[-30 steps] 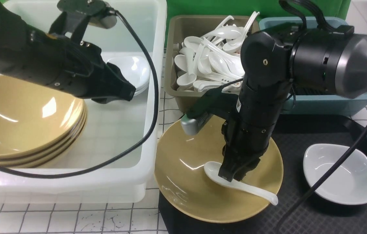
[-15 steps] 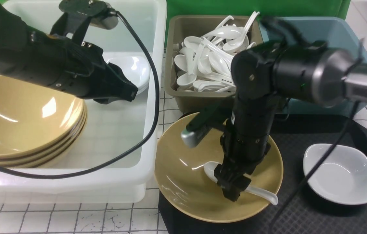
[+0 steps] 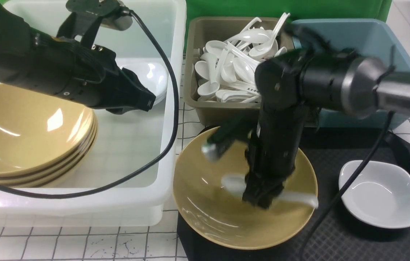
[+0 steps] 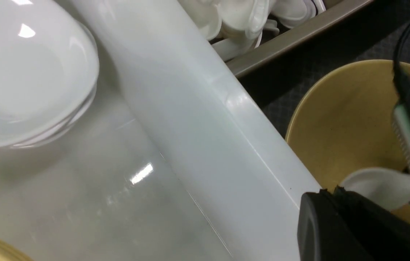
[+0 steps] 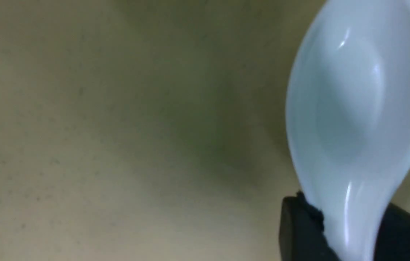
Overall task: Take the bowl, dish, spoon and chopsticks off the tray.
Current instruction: Use the right arm to grab the soup spoon in the middle, then use the right arm to put the soup spoon into the small storage box in the middle
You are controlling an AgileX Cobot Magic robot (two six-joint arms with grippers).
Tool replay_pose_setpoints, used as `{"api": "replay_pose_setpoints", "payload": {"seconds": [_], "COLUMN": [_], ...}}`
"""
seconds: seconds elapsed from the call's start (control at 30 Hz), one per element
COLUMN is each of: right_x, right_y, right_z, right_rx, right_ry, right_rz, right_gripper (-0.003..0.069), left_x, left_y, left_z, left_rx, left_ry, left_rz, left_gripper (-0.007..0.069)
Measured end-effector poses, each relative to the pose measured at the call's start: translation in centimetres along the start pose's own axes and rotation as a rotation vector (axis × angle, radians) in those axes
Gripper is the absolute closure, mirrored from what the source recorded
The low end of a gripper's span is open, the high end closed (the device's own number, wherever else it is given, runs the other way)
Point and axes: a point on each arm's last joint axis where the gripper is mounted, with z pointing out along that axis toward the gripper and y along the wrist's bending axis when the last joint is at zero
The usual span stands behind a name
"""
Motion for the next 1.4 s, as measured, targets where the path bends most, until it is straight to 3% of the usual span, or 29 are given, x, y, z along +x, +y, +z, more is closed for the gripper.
{"api": "replay_pose_setpoints", "payload": {"seconds": [0.17, 0.3, 0.33, 0.4, 0.63, 0.7, 0.8, 0.87, 0.97, 1.07, 1.17, 1.3, 1.4], "right_x": [-0.2, -1.3, -1.4, -2.7, -6.1, -6.8, -7.4, -7.2, -6.5, -5.6, -4.2, -2.7, -1.0], "right_y": [-4.2, -10.1, -10.3, -13.3, -16.3, -16.8, -17.1, -16.8, -16.0, -15.1, -13.9, -12.5, -11.1], "right_z": [-6.5, -9.6, -9.8, -9.4, -6.8, -6.1, -7.0, -8.4, -10.7, -12.8, -15.1, -18.2, -20.7], "right_rx": [0.123, 0.276, 0.283, 0.337, 0.368, 0.364, 0.364, 0.353, 0.337, 0.326, 0.314, 0.329, 0.34], "right_ry": [-0.201, -0.493, -0.509, -0.644, -0.771, -0.792, -0.813, -0.789, -0.729, -0.658, -0.601, -0.641, -0.673], "right_rz": [0.066, 0.227, 0.235, 0.313, 0.357, 0.373, 0.38, 0.38, 0.357, 0.311, 0.276, 0.278, 0.281], "right_gripper": [0.0417, 0.0417, 0.0417, 0.0417, 0.04, 0.0359, 0.0195, 0.0134, 0.0109, 0.0117, 0.0174, 0.0295, 0.0442], "left_x": [-0.9, -2.5, -2.6, -3.5, -3.6, -3.5, -3.2, -3.1, -3.6, -4.8, -6.7, -8.0, -8.4], "left_y": [0.2, 0.3, 0.3, 0.3, 0.1, 0.0, 0.0, 0.0, -0.1, -0.2, -0.5, -1.3, -3.0], "left_z": [0.0, -0.4, -0.4, -0.8, -0.9, -0.7, -0.2, 0.1, 0.3, 0.2, 0.2, 0.9, 2.8], "left_rx": [-0.019, -0.023, -0.024, -0.023, -0.001, 0.009, 0.031, 0.046, 0.082, 0.129, 0.205, 0.265, 0.28], "left_ry": [-0.102, -0.205, -0.209, -0.237, -0.223, -0.209, -0.173, -0.146, -0.099, -0.062, -0.004, 0.078, 0.171], "left_rz": [-0.033, -0.047, -0.044, -0.025, -0.009, -0.009, -0.012, -0.009, 0.02, 0.054, 0.096, 0.171, 0.206], "left_gripper": [0.0631, 0.0631, 0.0631, 0.0631, 0.0631, 0.0631, 0.0631, 0.0631, 0.0622, 0.0594, 0.052, 0.038, 0.0256]}}
